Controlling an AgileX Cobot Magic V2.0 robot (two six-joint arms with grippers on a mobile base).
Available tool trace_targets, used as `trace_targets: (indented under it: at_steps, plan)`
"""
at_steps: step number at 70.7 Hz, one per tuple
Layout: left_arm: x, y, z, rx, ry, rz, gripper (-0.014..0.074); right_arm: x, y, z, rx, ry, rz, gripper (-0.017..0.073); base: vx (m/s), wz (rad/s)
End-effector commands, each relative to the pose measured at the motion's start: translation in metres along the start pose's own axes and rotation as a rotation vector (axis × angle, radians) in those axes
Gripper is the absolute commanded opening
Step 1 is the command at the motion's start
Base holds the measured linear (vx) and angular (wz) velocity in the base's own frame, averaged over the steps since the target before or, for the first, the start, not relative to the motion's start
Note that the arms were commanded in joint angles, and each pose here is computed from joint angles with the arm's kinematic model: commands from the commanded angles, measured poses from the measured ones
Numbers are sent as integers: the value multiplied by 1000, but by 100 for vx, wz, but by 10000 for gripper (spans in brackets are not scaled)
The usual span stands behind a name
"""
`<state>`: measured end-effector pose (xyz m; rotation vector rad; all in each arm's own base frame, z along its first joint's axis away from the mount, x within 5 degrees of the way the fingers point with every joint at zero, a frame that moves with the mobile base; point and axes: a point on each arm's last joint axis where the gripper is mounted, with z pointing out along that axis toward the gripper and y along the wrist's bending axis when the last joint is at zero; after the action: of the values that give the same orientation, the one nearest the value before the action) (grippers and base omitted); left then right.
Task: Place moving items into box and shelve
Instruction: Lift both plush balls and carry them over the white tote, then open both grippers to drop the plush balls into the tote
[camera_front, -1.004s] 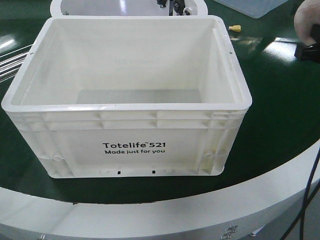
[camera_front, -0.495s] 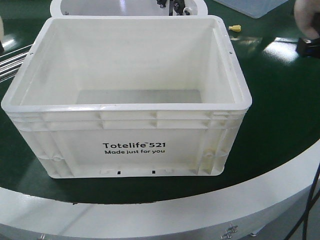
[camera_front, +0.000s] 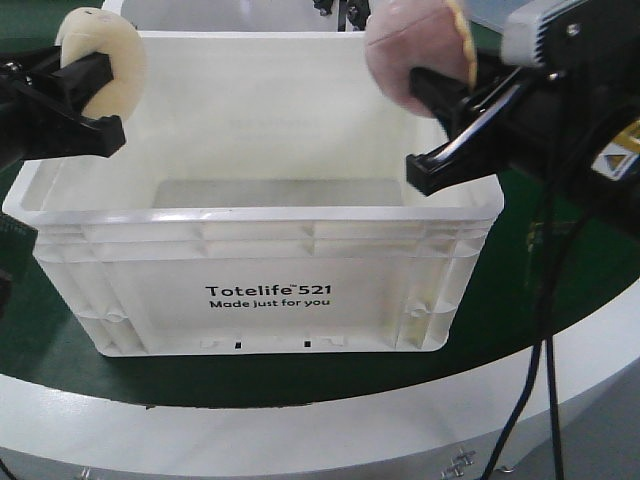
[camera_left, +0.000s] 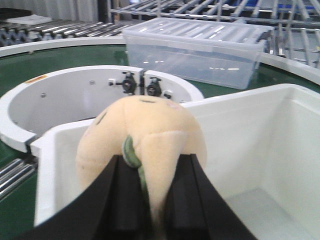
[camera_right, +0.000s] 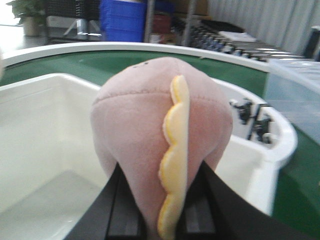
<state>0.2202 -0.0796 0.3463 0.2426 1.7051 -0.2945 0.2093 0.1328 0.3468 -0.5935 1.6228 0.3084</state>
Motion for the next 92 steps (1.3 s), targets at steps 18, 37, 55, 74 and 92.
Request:
trace_targets:
  at_steps: [18,37,55,74,92]
  plan:
    - [-14,-14,5,48,-108,1,-23,-12,17,18,-31,-140,-5,-8,0,0]
    - [-15,-14,5,44,-119,54,134,-13,16,18,-26,-149,-3,159,0,0]
    - [-15,-14,5,44,-118,56,446,-15,16,17,-19,-174,-2,524,0,0]
    - [-15,-14,5,44,-117,51,576,-15,16,17,-19,-177,-2,643,0,0]
    - [-18,-7,4,15,-140,48,576,-17,12,15,1,-192,49,599,0,0]
